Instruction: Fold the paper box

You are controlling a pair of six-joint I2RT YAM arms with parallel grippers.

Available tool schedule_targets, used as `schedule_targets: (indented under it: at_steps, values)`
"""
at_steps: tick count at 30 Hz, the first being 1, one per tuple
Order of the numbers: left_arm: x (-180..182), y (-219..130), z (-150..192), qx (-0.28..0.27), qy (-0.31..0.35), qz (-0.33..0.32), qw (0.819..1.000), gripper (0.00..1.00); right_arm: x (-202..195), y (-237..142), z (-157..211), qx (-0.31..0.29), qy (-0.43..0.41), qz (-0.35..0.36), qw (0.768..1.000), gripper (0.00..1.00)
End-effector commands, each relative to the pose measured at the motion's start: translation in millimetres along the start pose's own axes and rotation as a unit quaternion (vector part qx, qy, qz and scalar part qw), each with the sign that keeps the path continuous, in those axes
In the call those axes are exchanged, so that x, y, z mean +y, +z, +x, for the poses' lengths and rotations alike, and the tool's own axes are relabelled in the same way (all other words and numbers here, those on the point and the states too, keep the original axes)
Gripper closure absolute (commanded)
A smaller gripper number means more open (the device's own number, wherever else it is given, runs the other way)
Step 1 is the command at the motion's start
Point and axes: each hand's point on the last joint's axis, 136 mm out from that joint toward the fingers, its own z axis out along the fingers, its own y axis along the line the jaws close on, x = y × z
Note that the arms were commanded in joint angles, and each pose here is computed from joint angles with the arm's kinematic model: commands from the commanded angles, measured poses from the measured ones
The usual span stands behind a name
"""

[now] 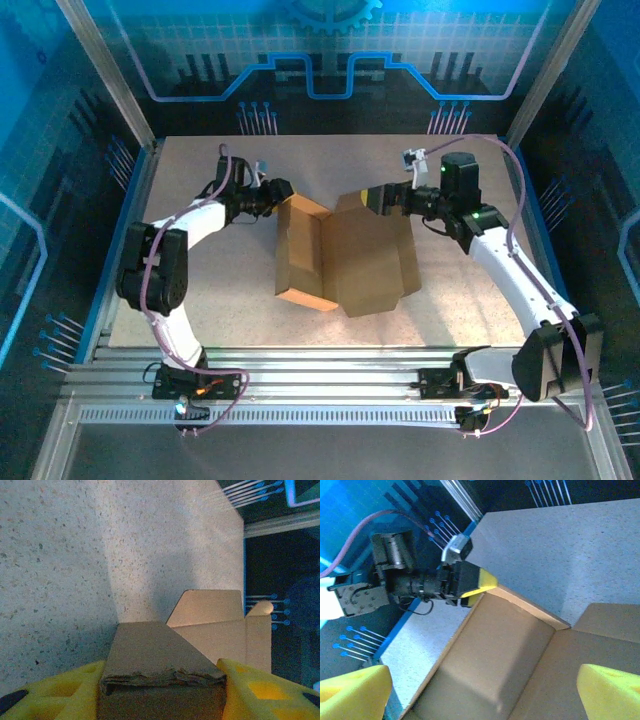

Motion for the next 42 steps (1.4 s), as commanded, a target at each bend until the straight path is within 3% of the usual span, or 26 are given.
schedule_targets:
  at_steps: [1, 10, 14, 22, 28, 32, 39, 42]
  values:
    - [5, -7, 2, -0.047, -0.014, 0.028, 0.998, 0.48, -14, -8, 0, 0.023, -0.004, 0.05, 0.999, 0.06]
    - [34, -24, 27, -0.063, -0.016, -0.016, 0.998, 0.48, -58, -31, 61, 0.091, 0.029, 0.172, 0.98, 0.08]
    - [45, -29, 41, -0.066, -0.021, -0.029, 0.997, 0.48, -56, -40, 77, 0.087, 0.037, 0.176, 0.98, 0.09]
    - [74, -37, 68, -0.072, -0.041, -0.047, 0.995, 0.47, -68, -42, 111, 0.136, 0.047, 0.191, 0.971, 0.12]
    - [79, -37, 77, -0.066, -0.044, -0.054, 0.995, 0.47, -54, -28, 115, 0.157, 0.041, 0.137, 0.977, 0.33]
    - [73, -36, 81, -0.053, -0.028, -0.039, 0.997, 0.42, -51, -19, 112, 0.165, 0.018, 0.135, 0.977, 0.56]
    - [42, -53, 72, -0.032, 0.074, -0.009, 0.997, 0.19, -45, -15, 100, 0.185, -0.048, 0.151, 0.97, 0.78]
    - [26, -65, 62, -0.033, 0.136, -0.025, 0.99, 0.12, -41, -13, 94, 0.195, -0.077, 0.156, 0.965, 0.82]
